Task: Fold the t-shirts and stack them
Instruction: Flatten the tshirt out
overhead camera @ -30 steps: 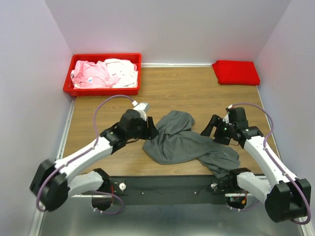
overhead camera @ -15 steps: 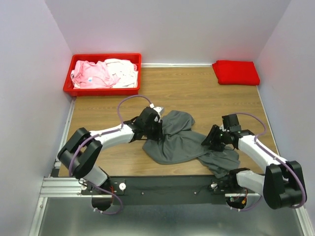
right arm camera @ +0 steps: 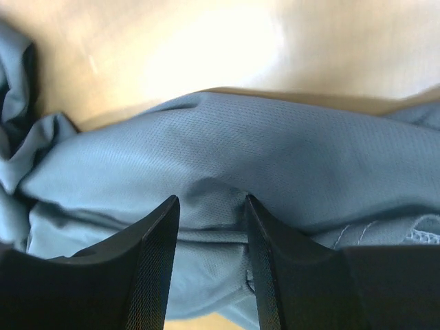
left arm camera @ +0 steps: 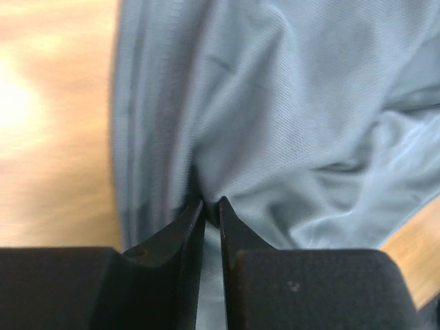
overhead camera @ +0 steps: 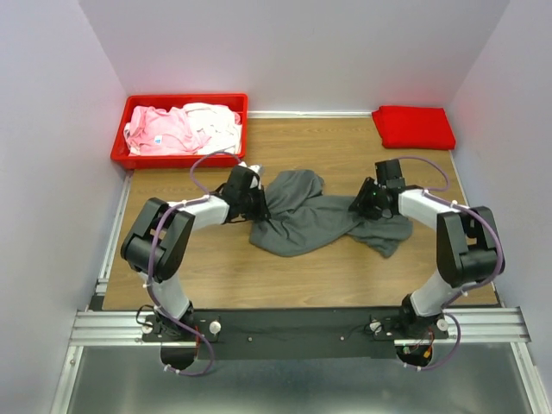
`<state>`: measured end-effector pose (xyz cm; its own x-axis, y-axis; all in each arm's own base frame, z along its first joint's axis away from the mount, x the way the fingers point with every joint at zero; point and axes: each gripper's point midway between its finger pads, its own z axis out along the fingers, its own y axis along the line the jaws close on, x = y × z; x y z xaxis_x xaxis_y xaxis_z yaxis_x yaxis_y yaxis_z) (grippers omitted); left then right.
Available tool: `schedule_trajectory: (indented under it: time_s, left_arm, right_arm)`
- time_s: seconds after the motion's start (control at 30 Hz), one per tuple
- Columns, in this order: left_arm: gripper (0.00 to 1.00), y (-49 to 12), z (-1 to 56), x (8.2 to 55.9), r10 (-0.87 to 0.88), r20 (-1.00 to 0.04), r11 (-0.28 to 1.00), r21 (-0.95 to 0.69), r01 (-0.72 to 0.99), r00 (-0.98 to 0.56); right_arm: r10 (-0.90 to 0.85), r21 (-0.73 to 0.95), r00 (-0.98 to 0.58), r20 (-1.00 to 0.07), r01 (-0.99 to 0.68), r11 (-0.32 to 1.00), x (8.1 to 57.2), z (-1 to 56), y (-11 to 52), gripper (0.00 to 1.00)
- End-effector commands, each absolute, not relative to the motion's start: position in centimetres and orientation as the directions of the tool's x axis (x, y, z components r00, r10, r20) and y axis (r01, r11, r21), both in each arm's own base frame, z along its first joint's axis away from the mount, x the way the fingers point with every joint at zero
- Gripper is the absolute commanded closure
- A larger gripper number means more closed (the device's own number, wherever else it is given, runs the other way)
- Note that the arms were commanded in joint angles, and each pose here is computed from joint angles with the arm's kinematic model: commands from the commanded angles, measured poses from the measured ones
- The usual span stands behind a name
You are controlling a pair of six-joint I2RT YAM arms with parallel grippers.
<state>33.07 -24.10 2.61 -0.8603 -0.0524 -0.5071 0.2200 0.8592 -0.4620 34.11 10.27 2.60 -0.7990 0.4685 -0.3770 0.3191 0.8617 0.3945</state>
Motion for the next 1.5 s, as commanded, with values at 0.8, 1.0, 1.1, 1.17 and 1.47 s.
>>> schedule_trajectory:
  time_s: [0.8, 1.0, 1.1, 1.17, 1.47]
  left_arm:
    - [0.22, -6.3, 19.2, 29.3, -0.262, -0.87, 0.965, -0.231, -0.124, -0.417]
    - [0.18, -4.6, 21.5, 29.9, -0.291, -0.918, 0.953, -0.255, -0.161, -0.269]
    - [0.17, -3.7, 21.7, 30.2, -0.283, -0.929, 0.951, -0.24, -0.196, -0.238]
    - [0.17, -3.1, 21.4, 30.1, -0.279, -0.932, 0.948, -0.23, -0.219, -0.231]
    - [0.18, -3.0, 21.2, 30.4, -0.269, -0.932, 0.952, -0.22, -0.212, -0.241]
  right_arm:
    - [-0.415, 0.116, -0.622, -0.664, -0.634, 0.765, 24.9, 9.0, 29.4, 0.36]
    - [-0.581, -0.011, -0.494, -0.647, -0.756, 0.654, 24.1, 7.0, 35.8, 0.41]
    - [-0.625, -0.063, -0.457, -0.633, -0.774, 0.63, 24.8, 5.8, 37.5, 0.41]
    - [-0.652, -0.091, -0.434, -0.621, -0.787, 0.611, 25.3, 5.0, 38.4, 0.42]
    - [-0.7, -0.129, -0.421, -0.576, -0.799, 0.587, 26.3, 1.9, 39.6, 0.5]
